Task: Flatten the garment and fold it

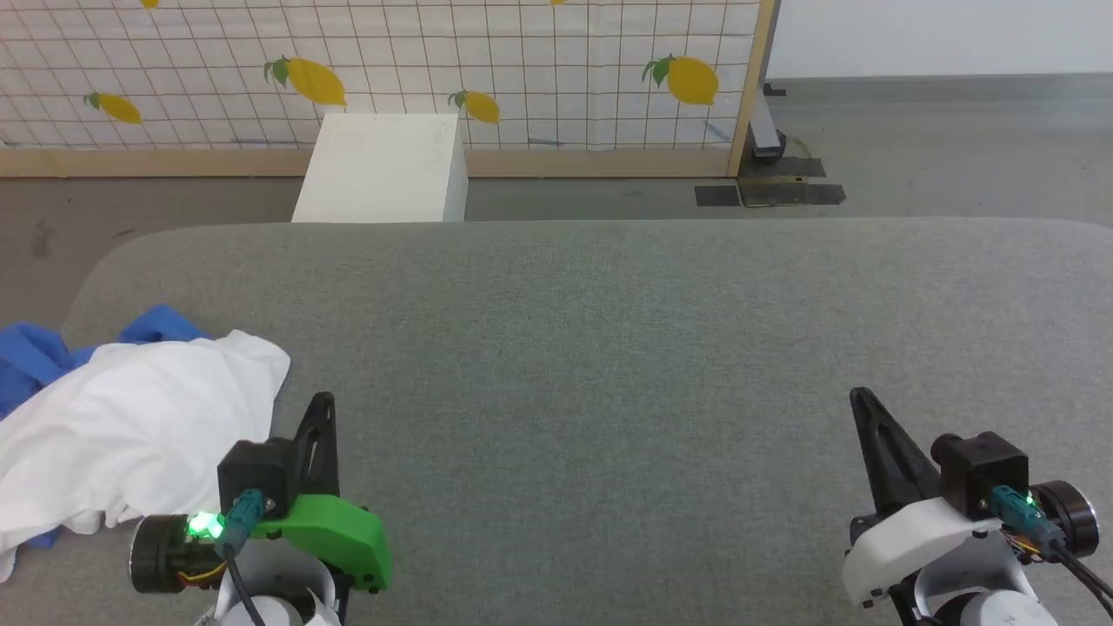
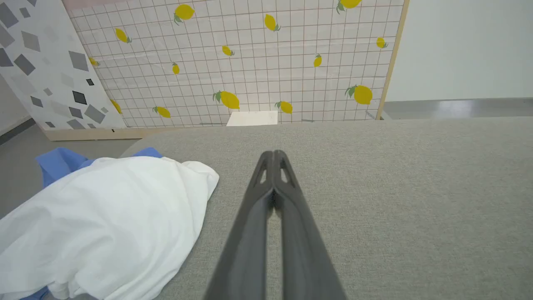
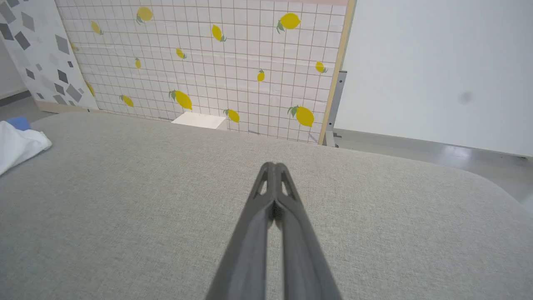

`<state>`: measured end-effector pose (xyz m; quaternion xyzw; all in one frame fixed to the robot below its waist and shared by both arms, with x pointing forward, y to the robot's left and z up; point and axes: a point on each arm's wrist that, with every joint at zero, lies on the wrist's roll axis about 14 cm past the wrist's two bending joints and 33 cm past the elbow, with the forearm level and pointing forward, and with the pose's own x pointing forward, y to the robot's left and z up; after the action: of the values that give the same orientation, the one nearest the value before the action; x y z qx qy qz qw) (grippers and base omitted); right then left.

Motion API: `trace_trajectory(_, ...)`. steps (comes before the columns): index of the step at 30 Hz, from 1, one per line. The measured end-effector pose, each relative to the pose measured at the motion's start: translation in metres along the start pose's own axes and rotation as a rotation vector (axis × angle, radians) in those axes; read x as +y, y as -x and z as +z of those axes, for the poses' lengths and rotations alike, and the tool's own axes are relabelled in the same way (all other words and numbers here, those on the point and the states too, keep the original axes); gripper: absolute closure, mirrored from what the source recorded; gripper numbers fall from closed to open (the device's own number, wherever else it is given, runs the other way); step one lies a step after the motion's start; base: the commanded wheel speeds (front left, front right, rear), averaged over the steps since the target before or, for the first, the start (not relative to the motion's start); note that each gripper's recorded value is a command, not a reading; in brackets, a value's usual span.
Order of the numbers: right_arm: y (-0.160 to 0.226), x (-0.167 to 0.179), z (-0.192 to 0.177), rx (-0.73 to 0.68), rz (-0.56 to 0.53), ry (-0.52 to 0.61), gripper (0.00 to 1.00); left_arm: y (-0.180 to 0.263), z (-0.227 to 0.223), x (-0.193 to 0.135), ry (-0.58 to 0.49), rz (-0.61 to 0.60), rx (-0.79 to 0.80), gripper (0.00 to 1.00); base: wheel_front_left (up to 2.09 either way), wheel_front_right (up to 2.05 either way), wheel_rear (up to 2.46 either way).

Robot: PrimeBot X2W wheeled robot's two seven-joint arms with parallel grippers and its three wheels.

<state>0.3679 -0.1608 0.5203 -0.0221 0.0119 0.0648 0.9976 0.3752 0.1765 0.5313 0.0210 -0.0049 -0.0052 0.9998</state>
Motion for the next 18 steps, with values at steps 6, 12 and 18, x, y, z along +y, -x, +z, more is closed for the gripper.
trace_trajectory(6, 0.0, 0.0, 0.0, 0.0, 0.0, 0.0, 1.0, 0.0, 0.0, 0.0, 0.0, 0.0, 0.0, 1.0, 0.0, 0.0, 0.0)
trace_trajectory(12, 0.0, -0.0001, 0.0, 0.0, 0.0, 0.0, 1.0, 0.0, 0.0, 0.0, 0.0, 0.0, 0.0, 1.0, 0.0, 0.0, 0.0)
trace_trajectory(18, 0.0, -0.0001, 0.0, 0.0, 0.0, 0.0, 1.0, 0.0, 0.0, 0.0, 0.0, 0.0, 0.0, 1.0, 0.0, 0.0, 0.0)
